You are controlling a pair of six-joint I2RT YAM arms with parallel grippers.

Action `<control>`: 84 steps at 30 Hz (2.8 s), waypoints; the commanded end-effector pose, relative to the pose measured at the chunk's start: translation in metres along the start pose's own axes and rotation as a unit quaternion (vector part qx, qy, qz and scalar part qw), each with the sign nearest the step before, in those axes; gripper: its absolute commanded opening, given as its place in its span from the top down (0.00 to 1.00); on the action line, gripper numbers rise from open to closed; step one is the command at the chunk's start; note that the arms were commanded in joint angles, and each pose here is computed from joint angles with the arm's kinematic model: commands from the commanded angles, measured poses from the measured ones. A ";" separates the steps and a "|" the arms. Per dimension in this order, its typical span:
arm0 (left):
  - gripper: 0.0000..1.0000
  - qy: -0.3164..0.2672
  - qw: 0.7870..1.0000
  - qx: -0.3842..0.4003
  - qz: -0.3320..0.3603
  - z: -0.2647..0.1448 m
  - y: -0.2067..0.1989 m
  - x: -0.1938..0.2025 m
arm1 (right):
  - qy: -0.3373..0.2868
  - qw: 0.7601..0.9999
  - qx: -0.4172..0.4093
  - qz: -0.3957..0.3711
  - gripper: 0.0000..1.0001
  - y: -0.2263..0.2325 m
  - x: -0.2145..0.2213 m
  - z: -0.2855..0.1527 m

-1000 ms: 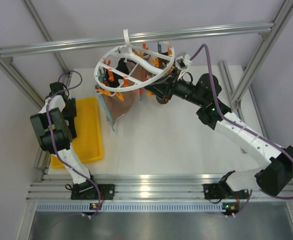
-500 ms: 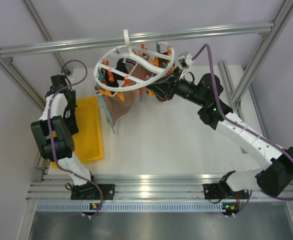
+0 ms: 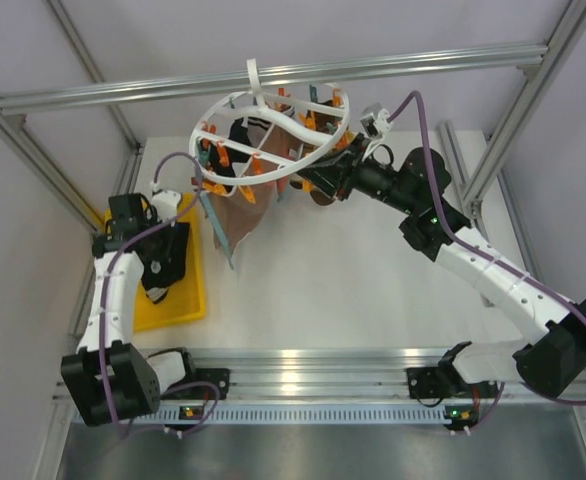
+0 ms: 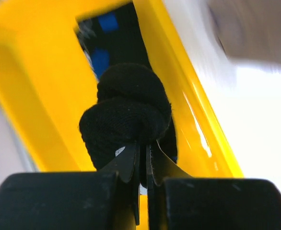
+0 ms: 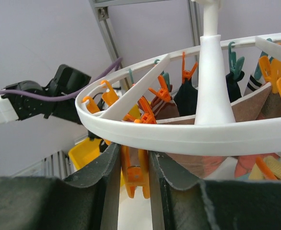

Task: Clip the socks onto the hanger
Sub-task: Adjust the sock in the bin.

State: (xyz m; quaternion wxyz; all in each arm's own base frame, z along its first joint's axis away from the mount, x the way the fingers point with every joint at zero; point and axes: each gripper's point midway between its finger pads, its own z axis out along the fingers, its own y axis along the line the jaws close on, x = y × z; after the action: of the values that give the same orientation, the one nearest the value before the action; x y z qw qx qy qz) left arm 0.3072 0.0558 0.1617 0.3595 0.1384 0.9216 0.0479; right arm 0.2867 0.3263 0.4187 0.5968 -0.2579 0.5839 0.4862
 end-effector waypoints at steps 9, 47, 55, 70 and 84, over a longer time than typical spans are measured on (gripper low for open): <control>1.00 0.112 0.981 0.093 0.125 -0.045 -0.056 0.112 | -0.017 1.000 0.004 -0.019 1.00 0.002 -0.016 -0.008; 1.00 0.206 0.976 0.056 0.051 0.116 0.000 0.063 | -0.011 0.999 0.027 -0.035 1.00 -0.006 -0.016 -0.011; 0.63 0.195 0.978 0.065 0.046 0.059 -0.013 0.087 | -0.009 0.999 0.023 -0.037 1.00 -0.004 -0.012 -0.015; 0.46 0.135 0.987 -0.081 -0.035 0.103 0.069 0.008 | -0.014 0.999 0.008 -0.034 1.00 -0.002 -0.014 -0.012; 0.41 0.148 0.985 -0.072 -0.043 0.168 0.100 0.004 | -0.011 0.999 0.017 -0.033 1.00 -0.008 -0.011 -0.017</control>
State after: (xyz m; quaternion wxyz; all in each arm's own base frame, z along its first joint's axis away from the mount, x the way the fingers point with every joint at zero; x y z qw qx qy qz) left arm 0.4133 0.1417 0.0366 0.1874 0.0682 0.9742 0.1056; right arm 0.2943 0.3126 0.4117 0.6110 -0.2590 0.5922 0.4571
